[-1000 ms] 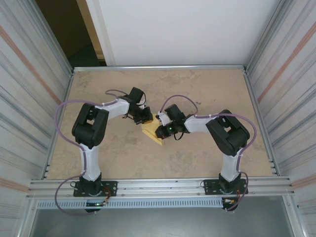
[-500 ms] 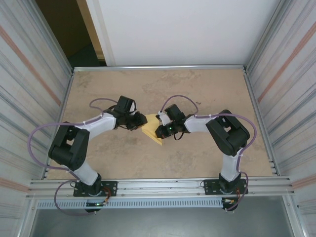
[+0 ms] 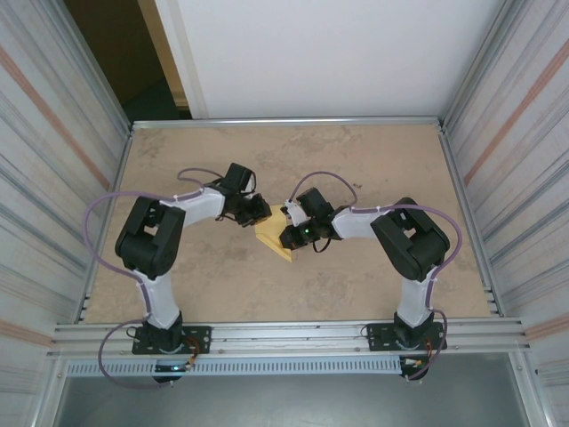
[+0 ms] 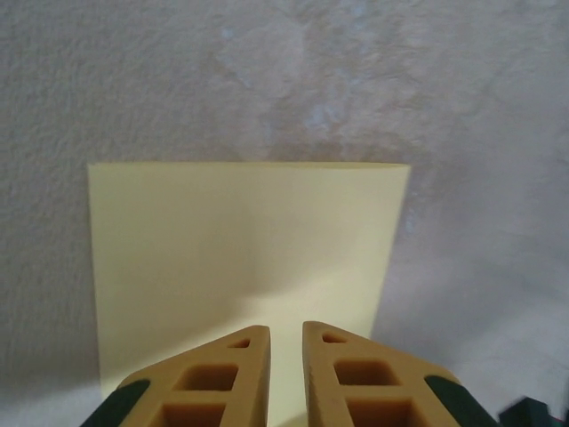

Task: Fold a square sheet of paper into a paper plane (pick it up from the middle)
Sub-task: Third fold the triangle at the center of the table.

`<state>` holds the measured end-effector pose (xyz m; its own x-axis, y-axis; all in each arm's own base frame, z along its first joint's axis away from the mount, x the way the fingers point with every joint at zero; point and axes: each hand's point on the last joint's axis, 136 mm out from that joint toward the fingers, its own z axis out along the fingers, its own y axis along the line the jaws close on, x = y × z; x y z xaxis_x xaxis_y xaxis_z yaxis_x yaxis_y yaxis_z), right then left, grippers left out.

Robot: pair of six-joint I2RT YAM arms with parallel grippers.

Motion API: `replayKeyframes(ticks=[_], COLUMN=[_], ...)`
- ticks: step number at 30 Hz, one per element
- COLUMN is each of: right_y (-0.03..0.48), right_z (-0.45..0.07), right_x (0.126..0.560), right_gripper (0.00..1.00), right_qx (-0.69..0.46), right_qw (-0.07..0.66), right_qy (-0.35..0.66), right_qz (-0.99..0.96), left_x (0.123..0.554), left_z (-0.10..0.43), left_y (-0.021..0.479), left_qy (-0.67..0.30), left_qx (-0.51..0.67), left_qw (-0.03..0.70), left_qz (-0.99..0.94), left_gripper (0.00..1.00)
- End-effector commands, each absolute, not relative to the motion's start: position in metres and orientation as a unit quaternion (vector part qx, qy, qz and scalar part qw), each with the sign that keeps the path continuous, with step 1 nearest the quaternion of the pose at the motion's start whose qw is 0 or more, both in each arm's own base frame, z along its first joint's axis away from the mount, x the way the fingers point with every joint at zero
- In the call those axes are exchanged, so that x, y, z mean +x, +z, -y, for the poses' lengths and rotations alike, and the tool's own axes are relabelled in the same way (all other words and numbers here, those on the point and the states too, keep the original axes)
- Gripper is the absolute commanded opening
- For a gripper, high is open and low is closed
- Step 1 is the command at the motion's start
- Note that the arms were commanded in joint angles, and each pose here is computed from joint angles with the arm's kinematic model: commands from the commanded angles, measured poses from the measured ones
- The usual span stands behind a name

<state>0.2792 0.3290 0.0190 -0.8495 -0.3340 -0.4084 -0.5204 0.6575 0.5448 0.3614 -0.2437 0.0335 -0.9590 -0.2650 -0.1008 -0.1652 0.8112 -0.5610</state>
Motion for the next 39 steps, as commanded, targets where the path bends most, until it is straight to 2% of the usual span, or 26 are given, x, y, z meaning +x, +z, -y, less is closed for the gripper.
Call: replayKeyframes(ticks=[1,21,39], right_y=[0.019,0.036,0.027], right_z=[-0.327,-0.328,-0.324], right_x=[0.284,0.285,0.287], right_gripper=[0.0,0.0,0.0], right_qx=[-0.223,-0.227,-0.222], right_qw=[0.133,0.152,0.149], right_qy=[0.337,0.346,0.329], right_qz=[-0.905,-0.898,-0.906], left_x=[0.357,0.349,0.346], left_z=[0.236,0.227,0.227], left_y=[0.023,0.0,-0.008], left_qy=[-0.252,-0.211,-0.201], left_qx=[-0.104,-0.086,-0.079], left_qw=[0.069,0.037,0.026], left_qz=[-0.96,-0.973,-0.976], left_gripper=[0.16,0.13,0.12])
